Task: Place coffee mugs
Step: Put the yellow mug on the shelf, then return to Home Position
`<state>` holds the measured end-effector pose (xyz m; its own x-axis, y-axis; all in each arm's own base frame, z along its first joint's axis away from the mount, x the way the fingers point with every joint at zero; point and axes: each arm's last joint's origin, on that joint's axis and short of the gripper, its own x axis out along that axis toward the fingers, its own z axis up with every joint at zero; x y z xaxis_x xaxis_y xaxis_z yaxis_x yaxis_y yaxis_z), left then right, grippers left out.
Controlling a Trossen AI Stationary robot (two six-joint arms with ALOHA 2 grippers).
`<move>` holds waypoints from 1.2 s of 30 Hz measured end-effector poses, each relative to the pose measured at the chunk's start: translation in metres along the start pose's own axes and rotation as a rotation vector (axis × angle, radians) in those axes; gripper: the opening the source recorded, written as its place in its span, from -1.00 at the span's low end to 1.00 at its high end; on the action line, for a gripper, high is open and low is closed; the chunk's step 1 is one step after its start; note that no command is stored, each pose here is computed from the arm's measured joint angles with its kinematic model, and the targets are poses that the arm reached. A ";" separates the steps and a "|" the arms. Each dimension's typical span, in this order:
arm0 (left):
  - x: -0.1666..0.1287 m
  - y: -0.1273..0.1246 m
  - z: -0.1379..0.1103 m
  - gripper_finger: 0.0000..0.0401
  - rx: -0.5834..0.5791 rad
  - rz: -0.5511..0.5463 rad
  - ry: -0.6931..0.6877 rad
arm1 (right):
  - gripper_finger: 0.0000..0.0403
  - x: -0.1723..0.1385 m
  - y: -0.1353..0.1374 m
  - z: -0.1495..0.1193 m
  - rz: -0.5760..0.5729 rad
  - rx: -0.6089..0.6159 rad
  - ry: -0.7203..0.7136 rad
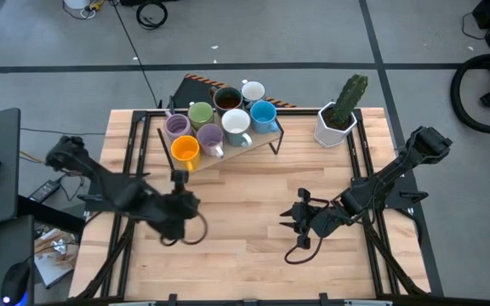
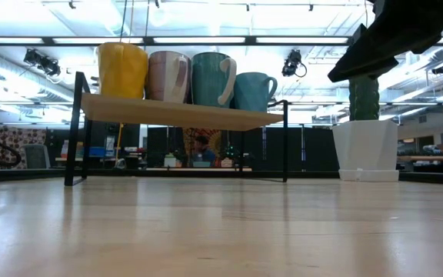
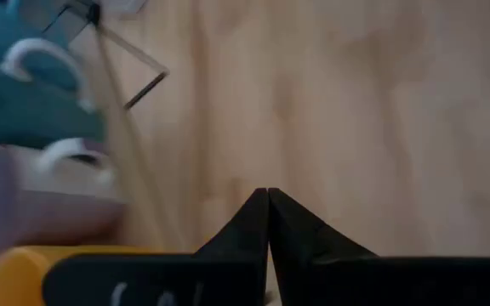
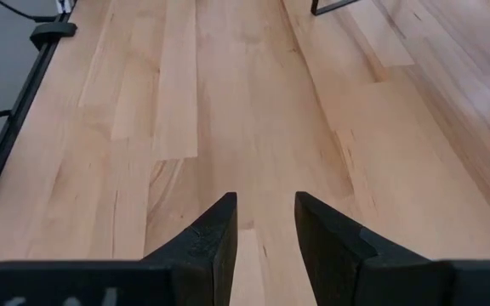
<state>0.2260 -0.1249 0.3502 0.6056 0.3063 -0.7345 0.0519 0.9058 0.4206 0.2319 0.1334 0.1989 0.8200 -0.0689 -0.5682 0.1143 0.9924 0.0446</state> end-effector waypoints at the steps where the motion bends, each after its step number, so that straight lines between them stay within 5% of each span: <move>1: -0.004 -0.003 -0.005 -0.93 -0.033 -0.022 -0.037 | -0.38 0.000 0.000 0.000 0.001 -0.002 -0.002; 7: -0.026 -0.008 -0.041 -0.97 -0.226 -0.154 -0.256 | -0.38 0.001 0.001 0.003 0.044 0.006 -0.007; 13: -0.007 -0.015 -0.081 -0.97 -0.325 -0.200 -0.415 | -0.38 -0.001 -0.010 0.014 0.072 -0.018 -0.025; 22: 0.020 -0.009 -0.123 -0.97 -0.370 -0.208 -0.622 | -0.41 -0.042 -0.053 0.038 0.051 -0.020 -0.149; 36: 0.036 0.013 -0.179 -0.97 -0.422 -0.227 -0.957 | -0.41 -0.100 -0.112 0.010 -0.007 0.103 -0.382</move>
<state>0.1066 -0.0500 0.2339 0.9969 -0.0731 0.0281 0.0738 0.9969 -0.0261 0.1426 0.0282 0.2585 0.9664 -0.1278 -0.2229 0.1605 0.9777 0.1353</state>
